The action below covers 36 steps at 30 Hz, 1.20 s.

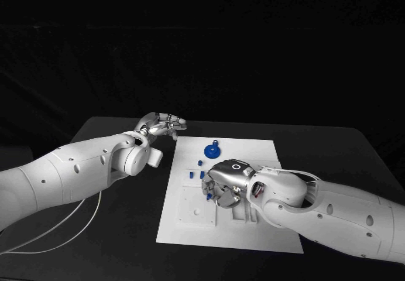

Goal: Assemble the parts on the task board

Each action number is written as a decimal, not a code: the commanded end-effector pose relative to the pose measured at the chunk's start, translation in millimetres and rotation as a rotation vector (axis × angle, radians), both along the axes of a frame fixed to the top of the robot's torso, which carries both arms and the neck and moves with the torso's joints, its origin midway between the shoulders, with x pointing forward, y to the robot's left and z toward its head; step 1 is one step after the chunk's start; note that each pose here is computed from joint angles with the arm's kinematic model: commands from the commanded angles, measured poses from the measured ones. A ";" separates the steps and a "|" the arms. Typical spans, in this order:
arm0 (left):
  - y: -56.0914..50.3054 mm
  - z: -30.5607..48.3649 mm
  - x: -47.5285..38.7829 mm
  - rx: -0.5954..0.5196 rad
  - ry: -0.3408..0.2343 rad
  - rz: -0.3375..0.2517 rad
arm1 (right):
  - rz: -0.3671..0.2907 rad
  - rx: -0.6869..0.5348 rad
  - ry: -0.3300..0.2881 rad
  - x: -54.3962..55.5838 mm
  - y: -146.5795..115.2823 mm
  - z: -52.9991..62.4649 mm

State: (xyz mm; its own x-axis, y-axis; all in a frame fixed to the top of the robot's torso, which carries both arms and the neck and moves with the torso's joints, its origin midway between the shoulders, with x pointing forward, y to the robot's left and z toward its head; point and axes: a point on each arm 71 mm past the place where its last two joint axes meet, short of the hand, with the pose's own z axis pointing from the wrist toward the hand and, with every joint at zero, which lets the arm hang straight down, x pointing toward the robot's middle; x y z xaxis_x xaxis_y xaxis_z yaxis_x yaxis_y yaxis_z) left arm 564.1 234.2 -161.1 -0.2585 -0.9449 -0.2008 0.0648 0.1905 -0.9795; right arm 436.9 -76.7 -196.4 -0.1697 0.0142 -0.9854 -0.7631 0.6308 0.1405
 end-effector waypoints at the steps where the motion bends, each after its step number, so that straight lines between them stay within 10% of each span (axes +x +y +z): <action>1: -1.0 1.6 0.2 -0.010 -0.009 -0.004 | 0.009 -0.023 0.001 -0.9 0.0 -2.0; 36: -1.0 1.4 0.0 -0.010 -0.006 -0.006 | 0.022 -0.060 0.008 -4.5 5.8 -12.5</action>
State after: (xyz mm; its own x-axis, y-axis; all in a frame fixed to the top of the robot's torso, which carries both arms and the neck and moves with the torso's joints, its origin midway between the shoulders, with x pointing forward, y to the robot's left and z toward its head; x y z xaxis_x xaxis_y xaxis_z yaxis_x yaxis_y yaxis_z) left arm 564.2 235.3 -161.2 -0.2568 -0.9453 -0.2010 0.0636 0.1910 -0.9795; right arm 434.3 -71.3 -204.4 -0.1731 -0.0223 -0.9846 -0.7714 0.6247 0.1215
